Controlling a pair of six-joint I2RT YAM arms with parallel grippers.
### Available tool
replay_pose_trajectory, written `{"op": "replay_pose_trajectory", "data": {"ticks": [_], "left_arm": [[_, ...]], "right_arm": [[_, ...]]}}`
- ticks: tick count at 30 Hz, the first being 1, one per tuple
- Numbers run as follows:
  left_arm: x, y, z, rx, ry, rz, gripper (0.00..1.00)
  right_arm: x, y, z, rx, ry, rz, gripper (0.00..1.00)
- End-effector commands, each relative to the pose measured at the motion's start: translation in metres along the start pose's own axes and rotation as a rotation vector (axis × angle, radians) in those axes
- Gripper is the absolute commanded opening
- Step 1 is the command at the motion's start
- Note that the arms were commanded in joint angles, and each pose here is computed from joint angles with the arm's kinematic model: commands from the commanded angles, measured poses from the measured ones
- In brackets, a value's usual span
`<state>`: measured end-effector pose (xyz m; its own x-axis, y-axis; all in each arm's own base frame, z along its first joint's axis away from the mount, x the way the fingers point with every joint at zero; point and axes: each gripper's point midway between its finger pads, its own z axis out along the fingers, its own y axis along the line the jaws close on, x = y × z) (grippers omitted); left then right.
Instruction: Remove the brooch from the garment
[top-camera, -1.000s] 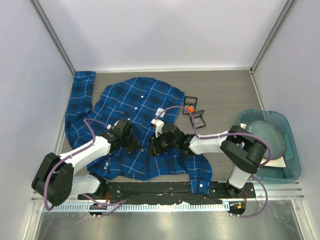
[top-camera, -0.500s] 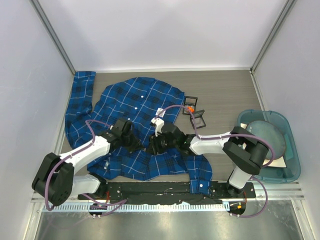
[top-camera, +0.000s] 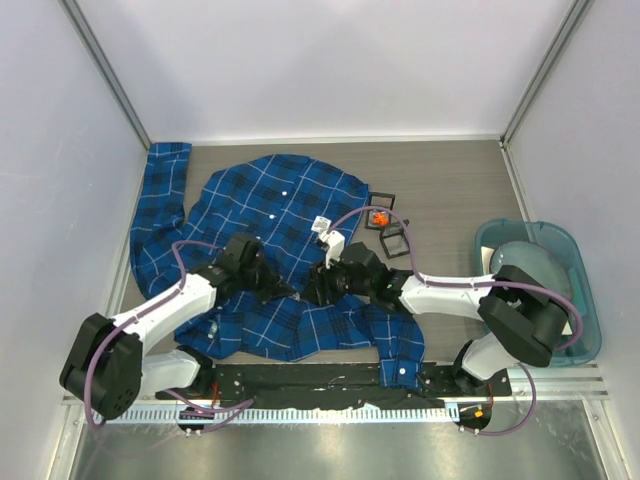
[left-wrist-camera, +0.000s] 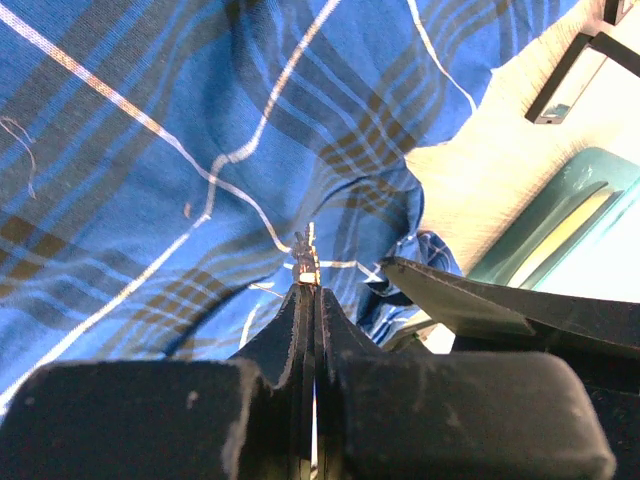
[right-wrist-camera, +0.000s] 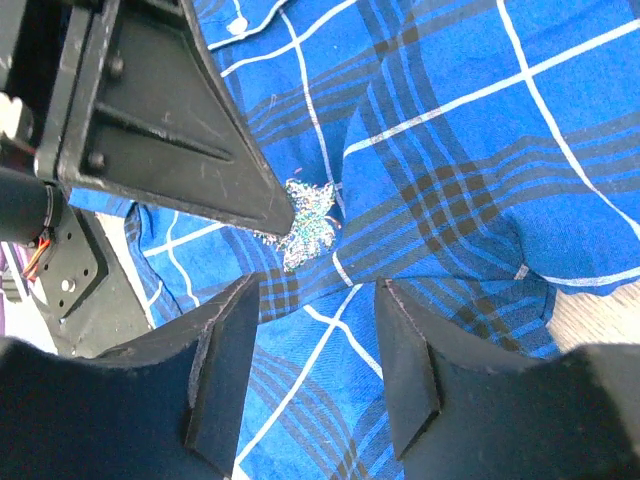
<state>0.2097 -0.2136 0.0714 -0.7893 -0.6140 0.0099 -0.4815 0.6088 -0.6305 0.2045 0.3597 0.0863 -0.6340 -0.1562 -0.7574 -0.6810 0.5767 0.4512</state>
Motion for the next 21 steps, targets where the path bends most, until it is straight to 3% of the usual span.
{"op": "replay_pose_trajectory", "data": {"ticks": [1,6,10,14,18,21], "left_arm": [[0.004,-0.013,-0.02,-0.054,0.045,-0.015,0.0],[0.004,-0.021,-0.03,-0.085,0.042,-0.1,0.0],[0.005,-0.019,-0.034,-0.12,0.057,-0.165,0.0],[0.01,-0.006,-0.034,-0.223,0.092,-0.175,0.0],[0.013,-0.003,-0.031,-0.212,0.106,-0.205,0.0],[0.011,-0.004,-0.033,-0.192,0.082,-0.222,0.0]], "right_arm": [[-0.019,0.013,-0.012,-0.053,-0.059,-0.142,0.57],[-0.029,0.035,-0.014,-0.117,-0.092,-0.225,0.6],[-0.031,0.034,-0.007,-0.069,-0.116,-0.263,0.59],[-0.036,0.042,-0.005,-0.06,-0.149,-0.286,0.53],[-0.033,0.046,0.004,-0.072,-0.13,-0.29,0.43],[-0.032,0.051,0.008,-0.09,-0.127,-0.289,0.43]]}}
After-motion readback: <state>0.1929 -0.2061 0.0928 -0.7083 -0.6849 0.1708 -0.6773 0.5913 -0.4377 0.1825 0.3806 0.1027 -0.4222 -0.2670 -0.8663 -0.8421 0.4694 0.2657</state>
